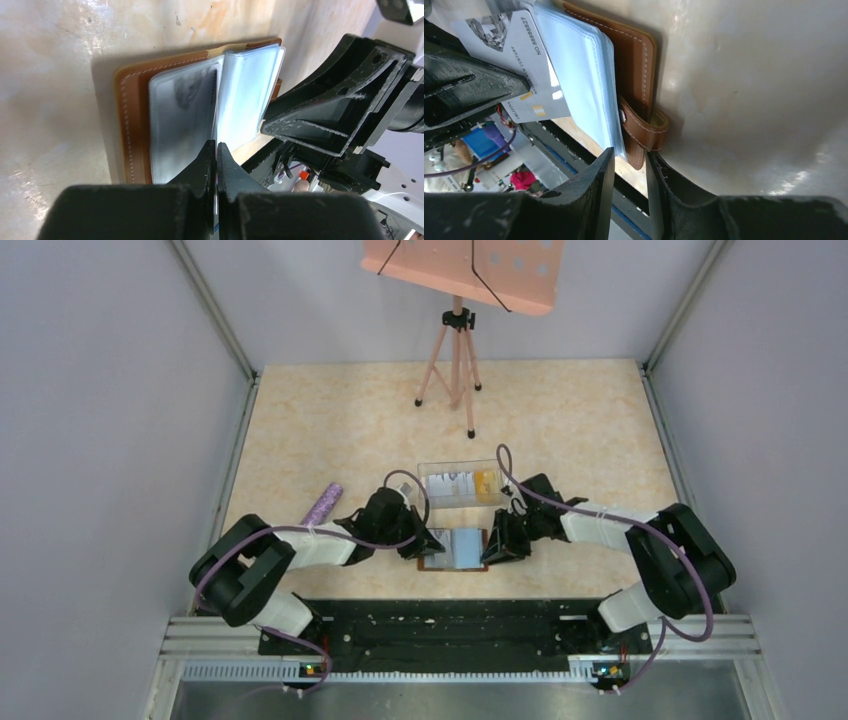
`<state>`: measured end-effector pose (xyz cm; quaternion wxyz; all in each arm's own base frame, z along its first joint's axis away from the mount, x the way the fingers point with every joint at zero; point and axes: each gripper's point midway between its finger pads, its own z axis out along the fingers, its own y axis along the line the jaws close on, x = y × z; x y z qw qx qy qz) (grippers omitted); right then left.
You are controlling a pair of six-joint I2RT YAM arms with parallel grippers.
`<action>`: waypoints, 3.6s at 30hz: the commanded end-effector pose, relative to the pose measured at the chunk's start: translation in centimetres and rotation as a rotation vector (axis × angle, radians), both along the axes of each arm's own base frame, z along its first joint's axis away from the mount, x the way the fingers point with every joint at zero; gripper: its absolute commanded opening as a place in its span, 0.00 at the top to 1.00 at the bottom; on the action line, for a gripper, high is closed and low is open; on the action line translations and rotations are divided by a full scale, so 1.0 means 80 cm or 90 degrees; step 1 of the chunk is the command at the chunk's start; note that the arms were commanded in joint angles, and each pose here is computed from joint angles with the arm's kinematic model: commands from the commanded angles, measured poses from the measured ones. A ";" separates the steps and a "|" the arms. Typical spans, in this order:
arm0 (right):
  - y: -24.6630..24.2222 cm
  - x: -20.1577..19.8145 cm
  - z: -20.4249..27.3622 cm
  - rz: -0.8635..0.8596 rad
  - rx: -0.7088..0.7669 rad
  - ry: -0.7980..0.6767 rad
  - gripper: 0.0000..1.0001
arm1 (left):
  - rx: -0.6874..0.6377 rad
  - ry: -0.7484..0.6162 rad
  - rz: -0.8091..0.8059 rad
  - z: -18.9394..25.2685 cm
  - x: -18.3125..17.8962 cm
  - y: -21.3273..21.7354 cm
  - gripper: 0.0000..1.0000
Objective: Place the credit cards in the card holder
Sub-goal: Insert the credit card into the card holder.
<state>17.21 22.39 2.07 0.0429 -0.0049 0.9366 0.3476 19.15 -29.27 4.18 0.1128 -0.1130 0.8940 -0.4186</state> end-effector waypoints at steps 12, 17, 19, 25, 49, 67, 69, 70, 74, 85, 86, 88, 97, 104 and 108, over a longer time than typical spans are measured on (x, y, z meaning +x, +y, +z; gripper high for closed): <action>0.003 0.011 0.022 0.001 -0.029 -0.053 0.67 | -0.051 -0.109 -0.059 0.028 0.000 -0.009 1.00; 0.004 0.011 0.014 0.007 -0.029 -0.043 0.67 | -0.022 -0.123 -0.079 0.026 0.008 -0.012 1.00; 0.004 0.011 0.011 0.007 -0.032 -0.041 0.68 | -0.011 -0.126 -0.089 0.023 0.011 -0.014 1.00; 0.005 0.009 0.003 0.013 -0.034 -0.025 0.69 | -0.023 -0.114 -0.115 0.017 0.011 -0.025 1.00; 0.008 0.009 0.001 0.015 -0.028 -0.022 0.72 | -0.011 -0.027 -0.063 -0.005 -0.007 -0.011 1.00; 0.006 0.003 -0.010 0.019 -0.028 -0.007 0.77 | -0.047 -0.028 -0.148 0.003 -0.023 -0.061 1.00; 0.006 0.002 -0.011 0.019 -0.028 -0.008 0.77 | -0.039 -0.026 -0.144 0.000 -0.022 -0.059 1.00; 0.006 0.002 -0.011 0.020 -0.028 -0.007 0.77 | -0.032 -0.023 -0.141 -0.001 -0.022 -0.058 1.00; 0.006 0.003 -0.010 0.019 -0.027 -0.009 0.77 | 0.019 -0.012 -0.140 -0.010 -0.023 -0.047 0.92; 0.009 0.009 -0.004 0.020 -0.027 -0.017 0.77 | 0.213 -0.010 -0.159 -0.014 -0.019 -0.013 0.57; 0.009 0.010 -0.003 0.020 -0.026 -0.018 0.77 | 0.227 -0.012 -0.166 -0.014 -0.018 -0.013 0.57; 0.009 0.010 -0.002 0.021 -0.026 -0.019 0.77 | 0.255 -0.005 -0.182 -0.017 -0.018 -0.011 0.57; 0.011 0.012 -0.001 0.026 -0.026 -0.020 0.76 | 0.280 -0.010 -0.220 -0.019 -0.023 -0.023 0.55; 0.015 0.013 0.002 0.032 -0.012 -0.024 0.76 | 0.157 -0.028 -0.238 -0.004 -0.029 -0.059 0.86; 0.022 0.012 0.007 0.036 0.016 -0.027 0.76 | 0.122 -0.036 -0.245 0.002 -0.029 -0.069 0.86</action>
